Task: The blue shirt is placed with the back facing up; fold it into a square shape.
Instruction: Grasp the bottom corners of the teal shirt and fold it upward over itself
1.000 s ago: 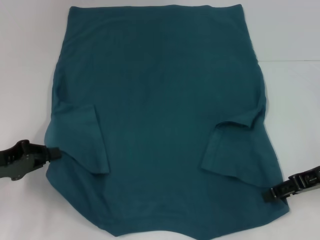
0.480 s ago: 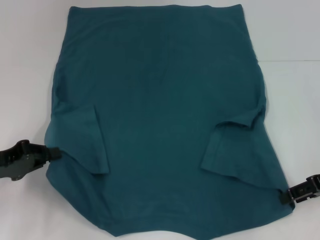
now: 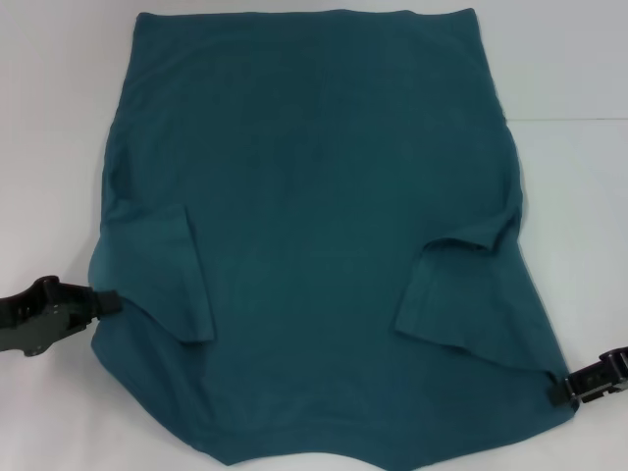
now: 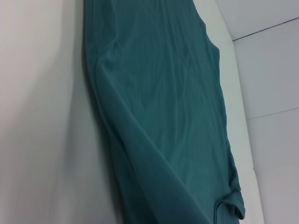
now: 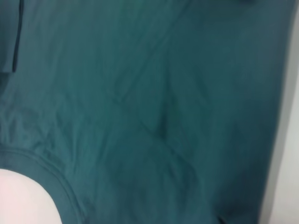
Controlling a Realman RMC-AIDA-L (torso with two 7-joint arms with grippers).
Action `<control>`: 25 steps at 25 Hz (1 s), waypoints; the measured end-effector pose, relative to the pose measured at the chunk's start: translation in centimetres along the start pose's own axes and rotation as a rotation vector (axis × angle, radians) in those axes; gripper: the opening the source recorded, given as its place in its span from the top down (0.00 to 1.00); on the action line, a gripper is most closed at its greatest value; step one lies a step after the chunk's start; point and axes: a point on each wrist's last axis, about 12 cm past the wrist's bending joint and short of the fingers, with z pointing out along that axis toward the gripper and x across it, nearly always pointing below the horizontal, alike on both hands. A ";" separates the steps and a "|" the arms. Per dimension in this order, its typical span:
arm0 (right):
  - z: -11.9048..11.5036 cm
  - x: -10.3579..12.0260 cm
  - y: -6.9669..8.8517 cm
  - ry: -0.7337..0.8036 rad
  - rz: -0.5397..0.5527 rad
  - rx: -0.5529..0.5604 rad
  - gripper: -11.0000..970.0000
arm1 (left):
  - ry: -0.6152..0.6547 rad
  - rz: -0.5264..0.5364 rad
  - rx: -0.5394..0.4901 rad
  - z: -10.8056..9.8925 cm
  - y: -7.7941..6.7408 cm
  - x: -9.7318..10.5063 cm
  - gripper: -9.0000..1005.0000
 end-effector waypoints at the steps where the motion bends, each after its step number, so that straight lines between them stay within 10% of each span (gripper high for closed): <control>1: 0.1 -0.1 0.1 0.001 -0.003 -0.002 0.43 | 0.000 0.000 0.000 0.0 0.0 0.0 0.97; 25: 1.9 -1.9 2.5 0.023 -0.070 -0.034 0.47 | -0.007 -0.004 -0.005 0.1 0.1 -0.1 0.97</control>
